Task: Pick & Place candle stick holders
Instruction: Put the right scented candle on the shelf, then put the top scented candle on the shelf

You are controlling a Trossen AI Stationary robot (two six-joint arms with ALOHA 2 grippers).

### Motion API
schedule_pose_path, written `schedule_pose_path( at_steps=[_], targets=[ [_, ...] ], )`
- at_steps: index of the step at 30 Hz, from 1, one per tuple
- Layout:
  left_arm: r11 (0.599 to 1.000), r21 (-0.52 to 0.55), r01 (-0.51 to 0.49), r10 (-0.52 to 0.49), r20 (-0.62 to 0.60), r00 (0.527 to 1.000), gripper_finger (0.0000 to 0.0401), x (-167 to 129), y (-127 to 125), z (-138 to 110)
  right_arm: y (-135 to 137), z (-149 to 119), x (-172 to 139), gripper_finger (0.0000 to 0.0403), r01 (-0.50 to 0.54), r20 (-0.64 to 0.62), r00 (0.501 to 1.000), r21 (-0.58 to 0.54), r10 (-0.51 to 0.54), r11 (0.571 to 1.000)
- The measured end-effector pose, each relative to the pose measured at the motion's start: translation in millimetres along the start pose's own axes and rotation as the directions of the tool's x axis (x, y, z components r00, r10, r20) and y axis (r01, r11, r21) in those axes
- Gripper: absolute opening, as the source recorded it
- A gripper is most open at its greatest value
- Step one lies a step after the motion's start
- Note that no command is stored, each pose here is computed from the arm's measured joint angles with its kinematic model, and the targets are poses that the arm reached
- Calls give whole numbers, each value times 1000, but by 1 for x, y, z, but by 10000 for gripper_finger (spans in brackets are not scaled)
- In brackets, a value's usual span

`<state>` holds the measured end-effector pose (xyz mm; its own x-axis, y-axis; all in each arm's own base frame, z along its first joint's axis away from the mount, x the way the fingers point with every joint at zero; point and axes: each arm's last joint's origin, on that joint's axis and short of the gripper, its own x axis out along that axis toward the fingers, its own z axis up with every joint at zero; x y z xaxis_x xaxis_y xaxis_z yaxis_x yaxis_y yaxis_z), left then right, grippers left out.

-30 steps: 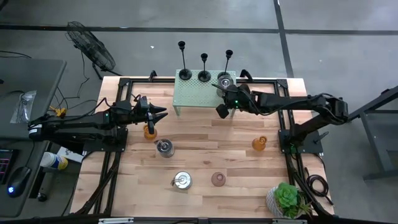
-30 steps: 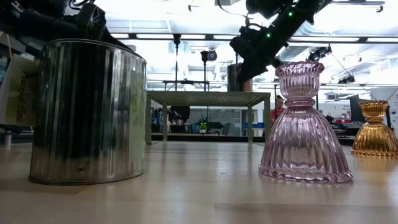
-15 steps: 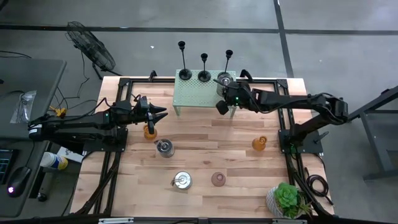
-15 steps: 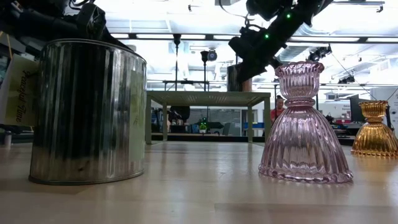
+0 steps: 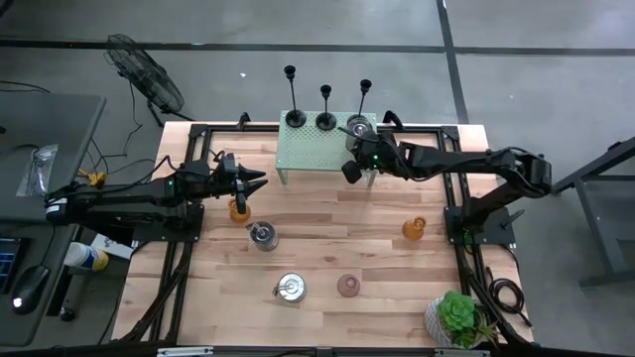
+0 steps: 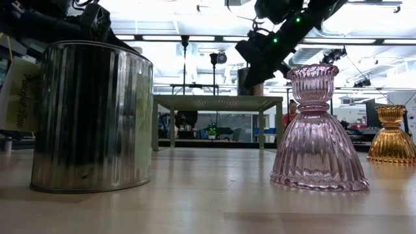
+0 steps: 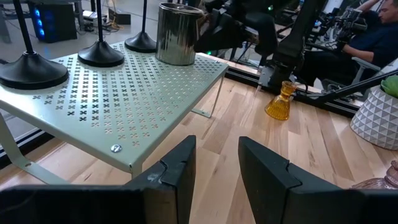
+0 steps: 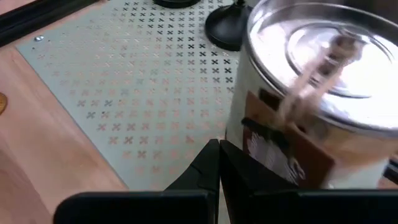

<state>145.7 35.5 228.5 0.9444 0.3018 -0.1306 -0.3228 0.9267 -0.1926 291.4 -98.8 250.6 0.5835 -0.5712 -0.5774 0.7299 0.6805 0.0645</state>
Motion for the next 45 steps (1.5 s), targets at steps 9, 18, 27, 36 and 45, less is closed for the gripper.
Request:
schedule_pose_path(
  at_steps=[9, 18, 27, 36, 45],
  targets=[
    [1000, 0, 0, 0, 0, 1000, 118, 0, 0, 0, -3, 2, 5, 2, 41, 26, 999, -6, -41, 999],
    [1000, 0, 0, 0, 0, 1000, 118, 0, 0, 0, -10, 4, 8, 2, 71, 30, 997, -2, -71, 997],
    [1000, 0, 0, 0, 0, 1000, 118, 0, 0, 0, 1, 1, 3, 2, 21, 22, 1000, -24, -20, 999],
    [1000, 0, 0, 0, 0, 1000, 118, 0, 0, 0, 18, -8, -22, 2, -73, -28, 997, -32, 72, 997],
    [1000, 0, 0, 0, 0, 1000, 118, 0, 0, 0, 16, -15, -64, 2, -233, -172, 960, -48, 222, 971]
  ],
)
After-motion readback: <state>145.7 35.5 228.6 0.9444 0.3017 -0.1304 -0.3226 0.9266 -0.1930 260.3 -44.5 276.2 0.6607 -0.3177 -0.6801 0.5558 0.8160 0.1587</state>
